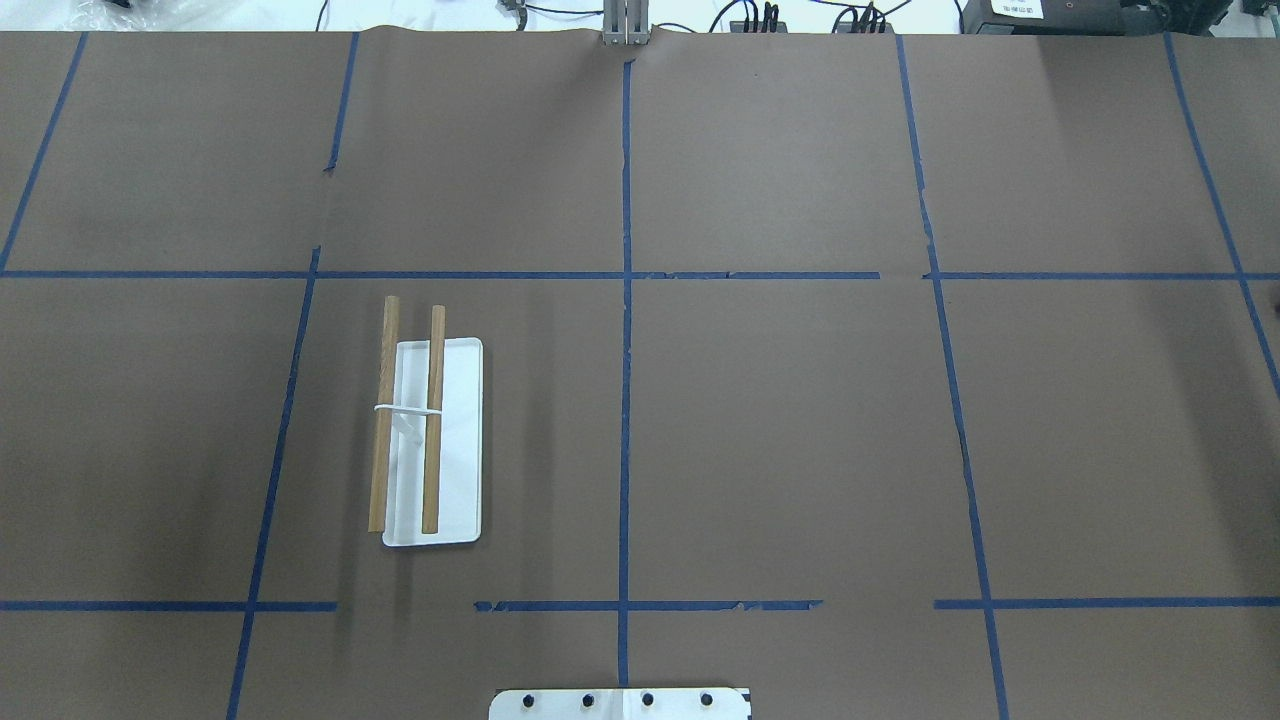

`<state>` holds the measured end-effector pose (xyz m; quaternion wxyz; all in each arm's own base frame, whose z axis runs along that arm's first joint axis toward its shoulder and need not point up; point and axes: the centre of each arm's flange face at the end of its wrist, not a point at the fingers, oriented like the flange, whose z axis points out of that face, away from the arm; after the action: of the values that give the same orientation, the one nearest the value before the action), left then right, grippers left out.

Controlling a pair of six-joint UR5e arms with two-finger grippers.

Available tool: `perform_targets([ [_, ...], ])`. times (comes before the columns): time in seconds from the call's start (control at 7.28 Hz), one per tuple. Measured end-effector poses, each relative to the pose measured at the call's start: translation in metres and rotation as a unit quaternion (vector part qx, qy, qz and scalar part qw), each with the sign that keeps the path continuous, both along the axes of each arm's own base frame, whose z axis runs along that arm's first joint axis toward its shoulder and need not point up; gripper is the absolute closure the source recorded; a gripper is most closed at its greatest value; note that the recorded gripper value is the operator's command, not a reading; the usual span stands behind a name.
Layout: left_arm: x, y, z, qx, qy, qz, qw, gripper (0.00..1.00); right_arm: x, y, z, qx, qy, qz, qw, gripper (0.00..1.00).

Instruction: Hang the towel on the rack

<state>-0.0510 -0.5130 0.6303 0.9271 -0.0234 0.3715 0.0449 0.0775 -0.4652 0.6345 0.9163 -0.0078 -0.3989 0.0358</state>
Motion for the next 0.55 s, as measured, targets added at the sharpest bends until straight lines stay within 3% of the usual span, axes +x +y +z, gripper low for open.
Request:
perform_targets([
  [0.41, 0.0, -0.013, -0.048, 0.052, 0.006, -0.003, 0.9986, 0.0, 0.0, -0.004, -0.008, 0.012, -0.001, 0.0, 0.9999, 0.0],
  [0.55, 0.001, -0.028, -0.077, 0.08, 0.007, -0.003, 0.9967, 0.0, -0.001, -0.008, -0.014, 0.032, -0.001, 0.003, 0.9995, 0.0],
])
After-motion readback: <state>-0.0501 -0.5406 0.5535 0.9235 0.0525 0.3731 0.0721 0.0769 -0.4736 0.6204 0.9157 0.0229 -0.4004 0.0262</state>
